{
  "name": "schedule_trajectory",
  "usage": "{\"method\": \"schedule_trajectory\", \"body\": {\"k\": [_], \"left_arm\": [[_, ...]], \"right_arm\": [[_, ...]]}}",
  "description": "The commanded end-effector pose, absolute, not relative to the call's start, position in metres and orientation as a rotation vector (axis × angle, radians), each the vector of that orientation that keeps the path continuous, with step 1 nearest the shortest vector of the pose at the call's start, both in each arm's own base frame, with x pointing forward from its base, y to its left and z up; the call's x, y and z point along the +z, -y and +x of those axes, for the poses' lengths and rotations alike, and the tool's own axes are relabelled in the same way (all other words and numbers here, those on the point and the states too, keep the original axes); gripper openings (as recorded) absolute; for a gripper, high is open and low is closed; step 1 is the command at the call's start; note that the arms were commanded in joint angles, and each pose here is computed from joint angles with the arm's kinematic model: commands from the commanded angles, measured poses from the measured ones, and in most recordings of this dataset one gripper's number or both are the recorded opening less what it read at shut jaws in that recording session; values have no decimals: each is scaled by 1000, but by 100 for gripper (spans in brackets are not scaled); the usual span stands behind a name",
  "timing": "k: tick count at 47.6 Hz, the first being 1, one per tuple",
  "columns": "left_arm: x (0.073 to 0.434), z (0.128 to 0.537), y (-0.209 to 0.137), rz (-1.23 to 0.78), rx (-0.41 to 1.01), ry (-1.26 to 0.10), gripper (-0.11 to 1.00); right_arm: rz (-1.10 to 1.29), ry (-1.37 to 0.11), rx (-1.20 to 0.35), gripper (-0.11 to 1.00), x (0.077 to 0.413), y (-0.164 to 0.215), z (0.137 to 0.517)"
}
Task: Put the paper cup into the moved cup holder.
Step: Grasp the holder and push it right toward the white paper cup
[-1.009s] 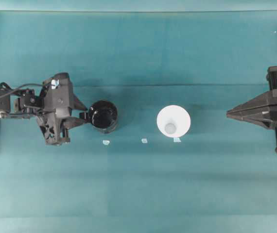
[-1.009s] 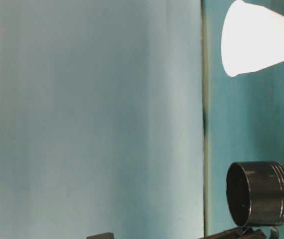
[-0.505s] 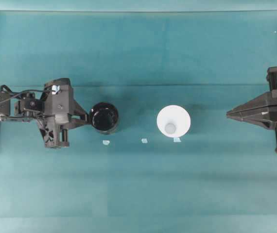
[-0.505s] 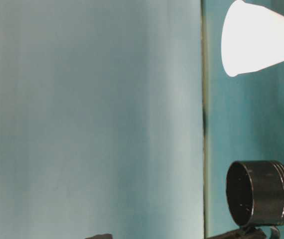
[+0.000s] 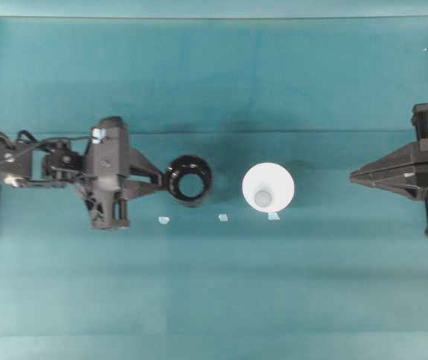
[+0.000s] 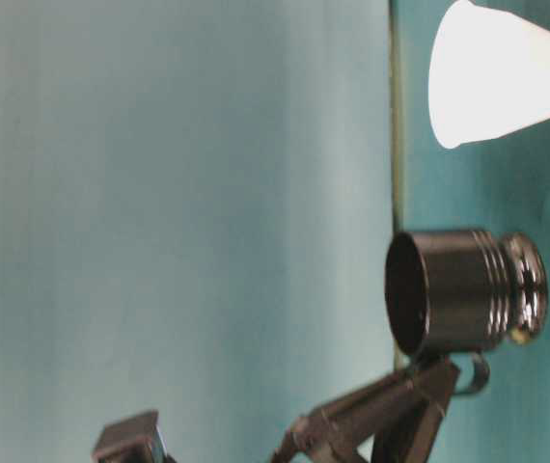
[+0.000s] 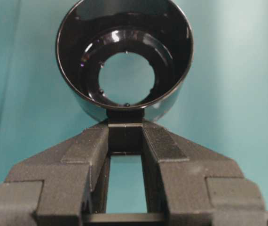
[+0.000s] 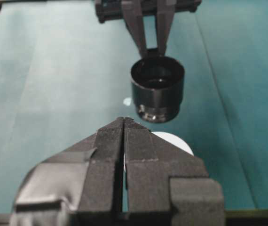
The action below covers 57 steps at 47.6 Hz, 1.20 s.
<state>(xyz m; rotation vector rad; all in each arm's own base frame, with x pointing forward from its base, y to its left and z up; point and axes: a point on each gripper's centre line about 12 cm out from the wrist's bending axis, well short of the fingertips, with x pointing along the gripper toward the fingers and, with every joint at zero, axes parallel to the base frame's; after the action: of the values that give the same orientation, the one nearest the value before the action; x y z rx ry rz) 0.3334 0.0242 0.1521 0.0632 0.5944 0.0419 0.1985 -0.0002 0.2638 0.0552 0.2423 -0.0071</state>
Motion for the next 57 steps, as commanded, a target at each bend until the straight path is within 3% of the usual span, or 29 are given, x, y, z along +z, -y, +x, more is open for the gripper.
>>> {"method": "schedule_trajectory", "body": {"k": [1,21,57], "left_arm": [[163,348,-20,74,27,-553,20],[154,374,-9,79,-4,-567,20],[131,376,-3,76,-21,-629,20]], "right_arm": [[66,-219,-9,1,273,0,201],[65,-224,-9,1,273,0,202],[65,-235,-9,1,271,0,201]]}}
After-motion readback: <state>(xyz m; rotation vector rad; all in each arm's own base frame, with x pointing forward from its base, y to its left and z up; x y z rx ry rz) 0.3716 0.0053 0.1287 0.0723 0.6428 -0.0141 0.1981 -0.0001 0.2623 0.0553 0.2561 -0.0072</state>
